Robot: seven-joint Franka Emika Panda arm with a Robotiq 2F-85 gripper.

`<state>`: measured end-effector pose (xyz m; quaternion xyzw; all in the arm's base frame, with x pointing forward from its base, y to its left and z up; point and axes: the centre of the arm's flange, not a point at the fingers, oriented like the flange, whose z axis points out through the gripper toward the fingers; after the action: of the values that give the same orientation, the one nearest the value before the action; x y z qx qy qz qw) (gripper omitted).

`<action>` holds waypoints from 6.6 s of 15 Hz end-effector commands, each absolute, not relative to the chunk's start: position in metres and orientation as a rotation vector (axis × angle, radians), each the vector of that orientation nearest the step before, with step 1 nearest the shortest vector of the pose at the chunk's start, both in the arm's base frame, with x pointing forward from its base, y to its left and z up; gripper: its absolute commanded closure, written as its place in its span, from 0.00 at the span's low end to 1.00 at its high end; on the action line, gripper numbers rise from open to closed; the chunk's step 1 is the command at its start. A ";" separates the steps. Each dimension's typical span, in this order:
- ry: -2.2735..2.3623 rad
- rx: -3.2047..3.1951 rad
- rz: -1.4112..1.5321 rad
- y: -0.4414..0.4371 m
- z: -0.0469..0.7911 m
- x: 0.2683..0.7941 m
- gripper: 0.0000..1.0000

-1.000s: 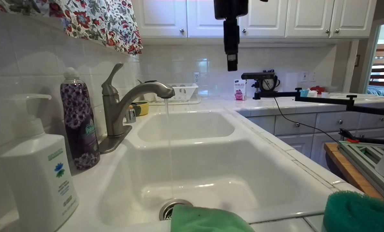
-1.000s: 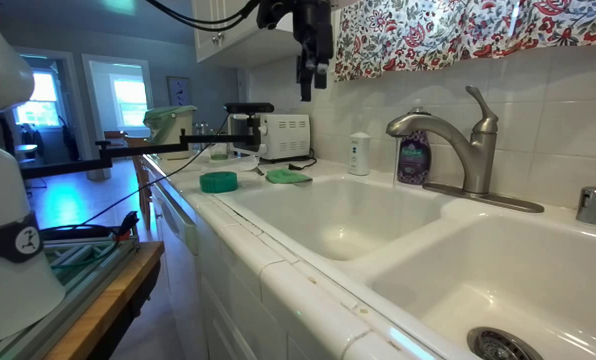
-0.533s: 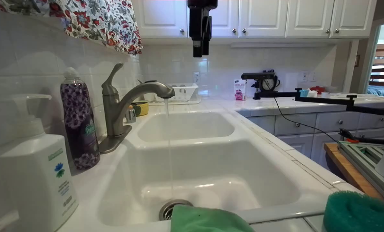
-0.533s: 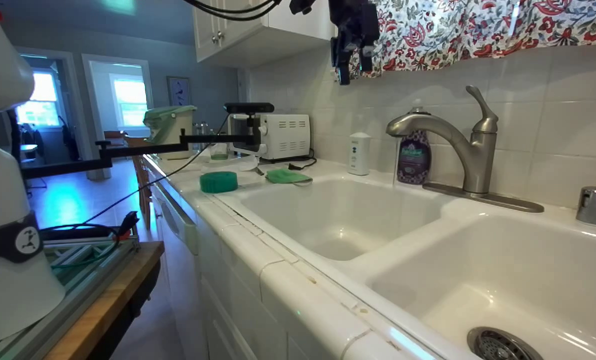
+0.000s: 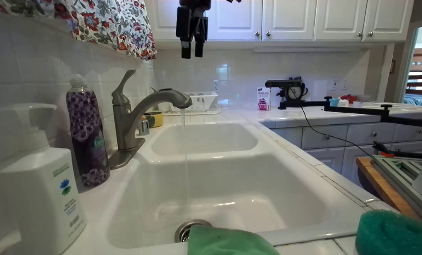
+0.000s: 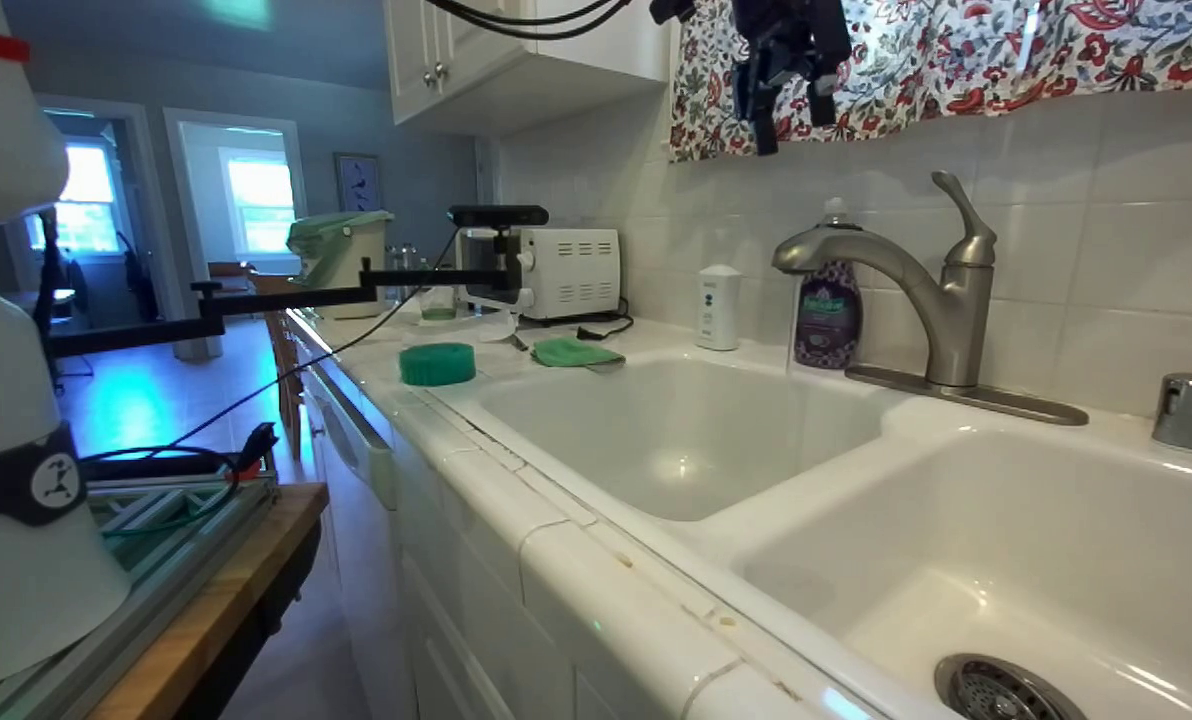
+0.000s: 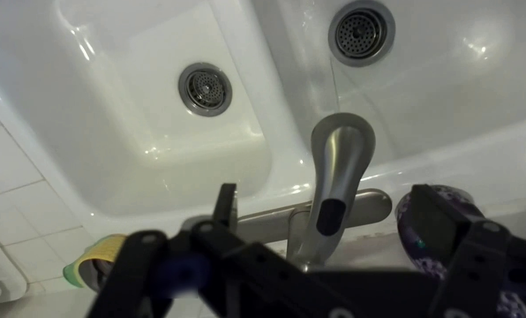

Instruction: Push the faucet handle downwards.

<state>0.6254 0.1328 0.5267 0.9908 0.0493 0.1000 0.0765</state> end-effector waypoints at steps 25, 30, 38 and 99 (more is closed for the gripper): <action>0.967 2.414 0.577 0.175 0.510 0.729 0.00; 1.126 2.225 0.644 0.168 0.508 0.734 0.00; 1.293 2.118 0.579 0.169 0.498 0.734 0.00; 1.505 1.839 0.539 0.179 0.448 0.716 0.95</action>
<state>0.7316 0.1807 0.4575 0.7143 0.5663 0.2106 0.3531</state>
